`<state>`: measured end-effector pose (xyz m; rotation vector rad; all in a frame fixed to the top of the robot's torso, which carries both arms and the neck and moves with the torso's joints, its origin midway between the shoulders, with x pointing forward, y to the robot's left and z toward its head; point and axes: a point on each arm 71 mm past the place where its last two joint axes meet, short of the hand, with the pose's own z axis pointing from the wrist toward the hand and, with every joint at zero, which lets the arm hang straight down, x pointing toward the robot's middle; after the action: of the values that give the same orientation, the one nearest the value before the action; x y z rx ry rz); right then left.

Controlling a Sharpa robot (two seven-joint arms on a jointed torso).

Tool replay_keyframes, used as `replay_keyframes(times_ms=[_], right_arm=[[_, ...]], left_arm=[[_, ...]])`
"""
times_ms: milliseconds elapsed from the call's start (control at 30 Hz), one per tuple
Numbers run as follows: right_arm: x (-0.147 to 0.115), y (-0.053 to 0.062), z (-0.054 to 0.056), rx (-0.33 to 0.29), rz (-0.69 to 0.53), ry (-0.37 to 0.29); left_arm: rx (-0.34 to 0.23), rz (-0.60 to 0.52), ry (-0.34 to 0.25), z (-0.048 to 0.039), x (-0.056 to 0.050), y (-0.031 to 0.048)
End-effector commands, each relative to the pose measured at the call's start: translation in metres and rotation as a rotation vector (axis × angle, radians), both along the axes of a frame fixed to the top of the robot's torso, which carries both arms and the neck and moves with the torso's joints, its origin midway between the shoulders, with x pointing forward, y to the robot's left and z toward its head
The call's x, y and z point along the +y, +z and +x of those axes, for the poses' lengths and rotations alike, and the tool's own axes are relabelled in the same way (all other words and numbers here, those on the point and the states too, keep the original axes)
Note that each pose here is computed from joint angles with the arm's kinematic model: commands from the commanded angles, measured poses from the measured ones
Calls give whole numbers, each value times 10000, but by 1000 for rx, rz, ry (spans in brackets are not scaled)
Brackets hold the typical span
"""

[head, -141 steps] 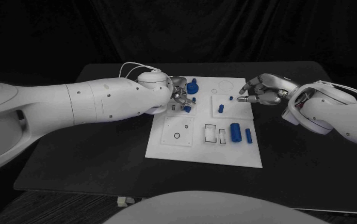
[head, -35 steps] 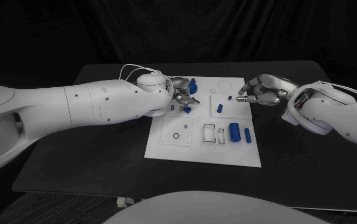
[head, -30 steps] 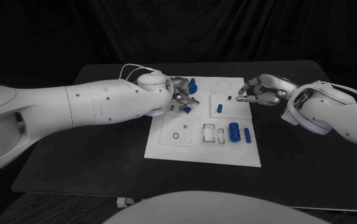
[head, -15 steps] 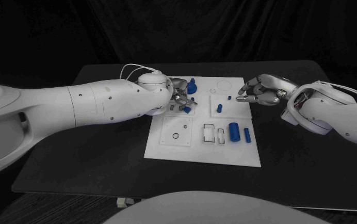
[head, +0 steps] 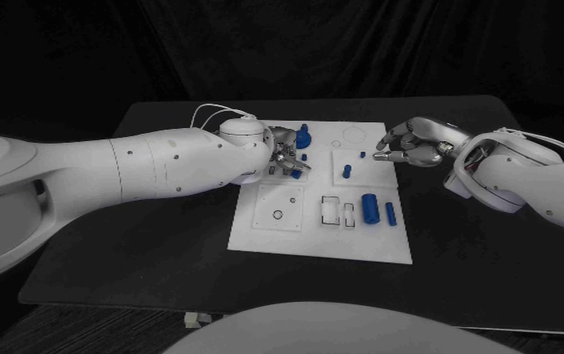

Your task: Assemble the parts on the task board

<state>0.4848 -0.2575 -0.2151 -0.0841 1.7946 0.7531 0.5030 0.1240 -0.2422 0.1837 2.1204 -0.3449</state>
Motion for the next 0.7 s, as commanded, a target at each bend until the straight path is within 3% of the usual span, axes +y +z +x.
replay_keyframes(times_ms=[33, 700], right_arm=[[-6, -13, -5, 8, -6, -10], [-3, -12, -8, 9, -5, -8]], left_arm=[[20, -6, -19, -17, -20, -22], [57, 36, -13, -18, -9, -87]])
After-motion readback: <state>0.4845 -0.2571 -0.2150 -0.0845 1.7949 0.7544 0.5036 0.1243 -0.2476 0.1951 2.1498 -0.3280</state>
